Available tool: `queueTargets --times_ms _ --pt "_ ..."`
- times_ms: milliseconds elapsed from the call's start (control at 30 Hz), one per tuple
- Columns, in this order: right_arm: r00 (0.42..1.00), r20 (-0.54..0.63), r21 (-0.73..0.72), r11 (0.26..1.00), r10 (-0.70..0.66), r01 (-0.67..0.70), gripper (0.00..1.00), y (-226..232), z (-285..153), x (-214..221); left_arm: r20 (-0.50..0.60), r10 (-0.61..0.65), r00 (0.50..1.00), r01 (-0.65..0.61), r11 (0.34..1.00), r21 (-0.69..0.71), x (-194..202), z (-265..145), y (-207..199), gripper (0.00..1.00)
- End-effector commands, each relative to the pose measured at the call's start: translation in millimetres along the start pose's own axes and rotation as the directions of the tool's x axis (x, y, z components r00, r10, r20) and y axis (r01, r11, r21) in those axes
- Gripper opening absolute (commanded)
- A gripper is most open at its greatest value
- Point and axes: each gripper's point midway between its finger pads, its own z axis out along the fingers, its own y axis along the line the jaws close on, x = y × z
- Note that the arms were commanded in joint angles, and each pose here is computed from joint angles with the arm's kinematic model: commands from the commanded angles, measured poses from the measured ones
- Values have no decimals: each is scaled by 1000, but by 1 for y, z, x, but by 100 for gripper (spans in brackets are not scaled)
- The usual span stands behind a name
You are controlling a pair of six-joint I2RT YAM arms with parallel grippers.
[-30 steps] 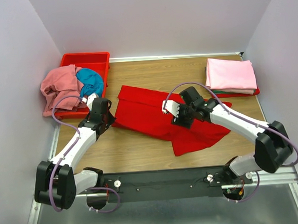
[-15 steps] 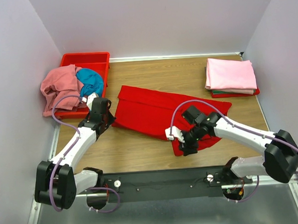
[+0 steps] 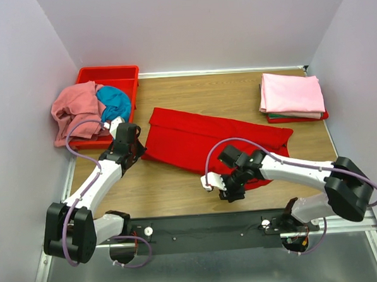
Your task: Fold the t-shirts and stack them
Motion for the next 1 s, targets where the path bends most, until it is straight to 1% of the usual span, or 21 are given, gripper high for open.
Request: queueTargets --times_ms 0,133,267,333,367,400,467,500,567,600,700,733,767,833,867,967 --pt "999 -36 103 995 -1 5 53 -28 6 -6 -2 -4 1000 4 1000 10 -1 -1 -2 0" --pt "998 -65 120 993 5 2 52 -36 14 -5 -7 -3 1000 4 1000 14 2 0 -1 0" --pt "996 -87 105 994 3 6 48 -33 24 -3 -9 -5 1000 6 1000 20 3 0 -1 0" --pt "996 -92 91 996 11 -2 43 -29 28 -1 -10 -5 1000 6 1000 21 4 1 -1 0" --pt "995 -99 84 996 12 -3 38 -27 30 0 -11 -8 1000 8 1000 22 5 1 0 0" --pt "995 -104 81 997 11 -2 38 -25 30 2 -13 -8 1000 8 1000 22 6 1 1 0" --pt "994 -108 81 997 11 -2 31 -23 31 3 -17 -11 1000 11 1000 24 9 1 2 0" --pt "994 -109 84 996 13 -4 24 -22 30 4 -16 -14 1000 14 1000 27 9 1 2 0" --pt "993 -114 84 996 17 -7 19 -19 27 7 -22 -17 1000 18 999 31 12 1 2 0" --pt "993 -116 81 997 12 -2 9 -16 22 7 -22 -20 1000 21 999 35 12 1 2 0" --pt "995 -98 44 999 -13 17 5 -4 10 1 -30 -16 999 17 999 33 15 1 4 0" --pt "994 -106 21 999 -31 34 2 5 0 2 -31 -15 999 16 999 34 15 1 3 0" --pt "993 -95 14 998 -64 66 2 6 -9 -3 -30 -14 999 15 999 33 15 0 4 0" --pt "989 -133 -18 998 -70 68 1 19 -27 5 -32 -10 999 11 999 35 15 -1 4 0" --pt "987 -138 -6 997 -78 78 0 17 -36 2 -32 -8 999 9 999 33 15 -2 4 0" --pt "984 -168 8 998 -65 67 0 20 -63 13 -28 -7 1000 8 1000 25 14 -3 6 0"
